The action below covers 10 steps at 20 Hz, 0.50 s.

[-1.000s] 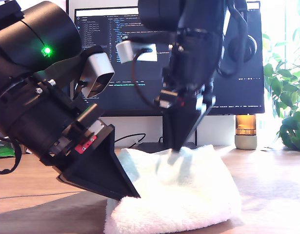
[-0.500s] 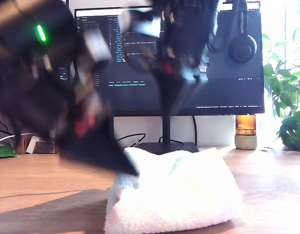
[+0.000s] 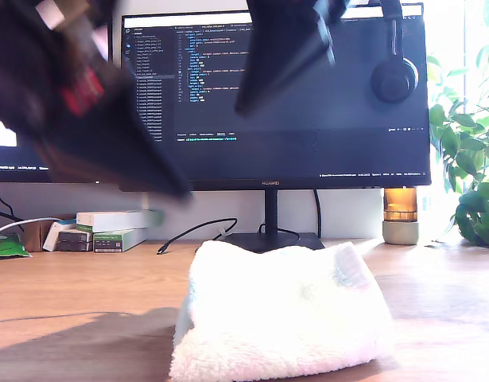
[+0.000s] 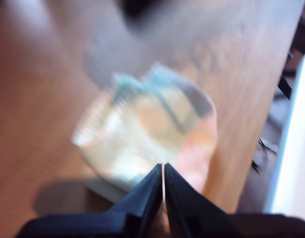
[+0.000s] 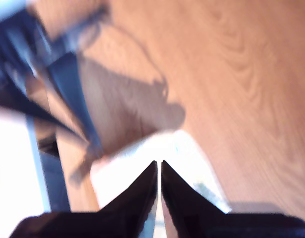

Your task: Fold the tea towel to a neat square and place it to the right

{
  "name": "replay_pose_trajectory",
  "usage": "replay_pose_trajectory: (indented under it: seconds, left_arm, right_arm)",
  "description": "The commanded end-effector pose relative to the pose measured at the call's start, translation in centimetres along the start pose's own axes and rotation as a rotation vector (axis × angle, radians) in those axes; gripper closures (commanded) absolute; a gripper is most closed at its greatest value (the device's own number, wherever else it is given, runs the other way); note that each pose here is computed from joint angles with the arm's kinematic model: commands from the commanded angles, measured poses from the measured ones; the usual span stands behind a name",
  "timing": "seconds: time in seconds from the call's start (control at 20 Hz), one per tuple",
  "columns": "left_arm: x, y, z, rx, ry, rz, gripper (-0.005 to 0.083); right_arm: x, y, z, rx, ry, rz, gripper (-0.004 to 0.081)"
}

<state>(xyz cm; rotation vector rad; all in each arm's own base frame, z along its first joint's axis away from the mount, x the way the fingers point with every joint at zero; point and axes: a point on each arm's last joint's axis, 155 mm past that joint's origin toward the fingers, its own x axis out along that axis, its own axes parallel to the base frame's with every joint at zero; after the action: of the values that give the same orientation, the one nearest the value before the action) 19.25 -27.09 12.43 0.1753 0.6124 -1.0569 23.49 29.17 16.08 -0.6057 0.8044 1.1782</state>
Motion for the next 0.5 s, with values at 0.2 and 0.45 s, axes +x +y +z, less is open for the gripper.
replay_pose_trajectory:
  seconds: [0.2, 0.45]
  left_arm:
    - [-2.7, 0.0, 0.8, 0.036, -0.113, 0.038, 0.0793]
    - [-4.3, -0.7, -0.2, 0.04, -0.191, 0.034, 0.0793]
  right_arm:
    - [1.6, 1.0, -2.3, -0.068, -0.075, -0.007, 0.0781]
    - [4.5, 2.5, -5.6, -0.204, -0.052, 0.078, 0.0781]
